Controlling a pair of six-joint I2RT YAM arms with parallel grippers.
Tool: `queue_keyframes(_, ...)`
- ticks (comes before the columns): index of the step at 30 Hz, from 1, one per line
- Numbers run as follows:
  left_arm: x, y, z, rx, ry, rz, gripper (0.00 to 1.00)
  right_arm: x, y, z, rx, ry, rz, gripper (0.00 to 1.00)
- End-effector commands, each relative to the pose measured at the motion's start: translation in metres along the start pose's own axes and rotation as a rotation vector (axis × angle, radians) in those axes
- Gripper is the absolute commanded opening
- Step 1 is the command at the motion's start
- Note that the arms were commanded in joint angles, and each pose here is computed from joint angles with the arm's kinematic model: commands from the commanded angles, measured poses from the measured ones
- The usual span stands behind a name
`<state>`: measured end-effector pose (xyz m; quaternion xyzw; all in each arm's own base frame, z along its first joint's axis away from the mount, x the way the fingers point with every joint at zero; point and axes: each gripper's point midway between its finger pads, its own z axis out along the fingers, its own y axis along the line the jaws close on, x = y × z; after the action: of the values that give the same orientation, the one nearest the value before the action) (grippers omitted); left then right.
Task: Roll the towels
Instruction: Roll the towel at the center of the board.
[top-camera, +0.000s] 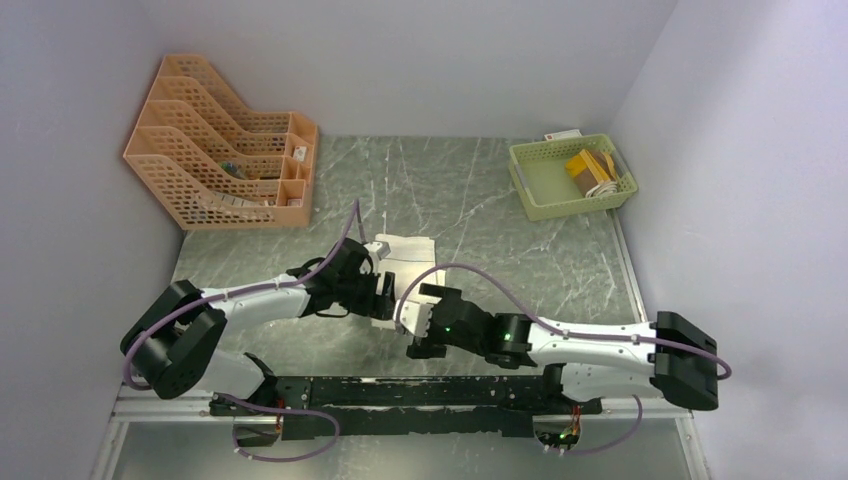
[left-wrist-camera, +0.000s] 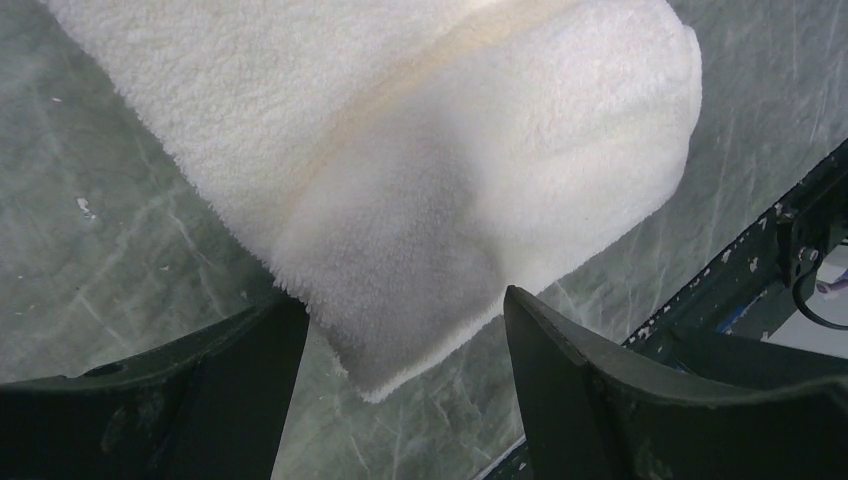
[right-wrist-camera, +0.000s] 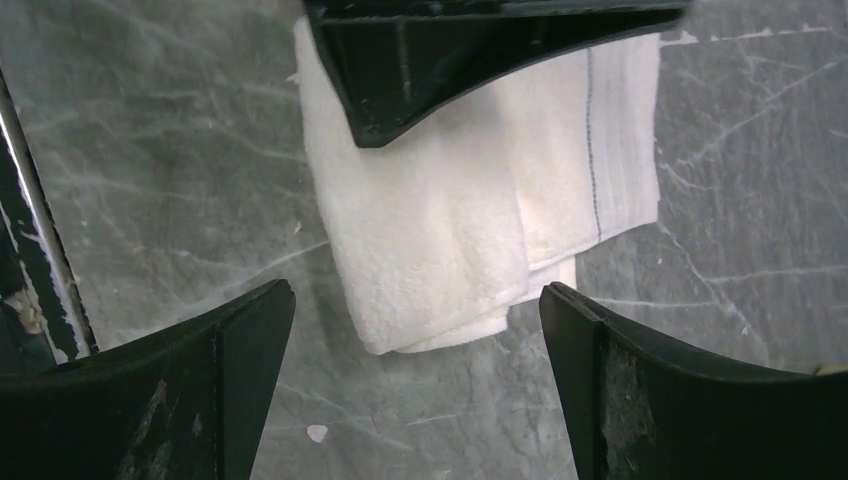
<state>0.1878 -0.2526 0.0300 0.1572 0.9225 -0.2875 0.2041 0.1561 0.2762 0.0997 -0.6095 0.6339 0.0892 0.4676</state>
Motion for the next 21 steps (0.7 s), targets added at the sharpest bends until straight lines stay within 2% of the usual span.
queue_keyframes(1, 0.020, -0.003, -0.001, 0.038, 0.068, -0.014, 0.83, 0.000, 0.004, 0.008, 0.002, 0.022, -0.105, 0.94)
queue_keyframes(5, 0.022, -0.001, -0.001, 0.043, 0.072, -0.025, 0.84, 0.013, 0.006, 0.017, 0.034, 0.029, -0.151, 0.93)
queue_keyframes(9, 0.024, 0.001, 0.000, 0.039, 0.084, -0.032, 0.84, 0.009, 0.001, 0.025, 0.078, 0.006, -0.170, 0.93)
queue_keyframes(21, 0.020, 0.006, 0.000, 0.040, 0.074, -0.058, 0.84, 0.031, 0.026, 0.054, -0.014, 0.063, -0.249, 0.88)
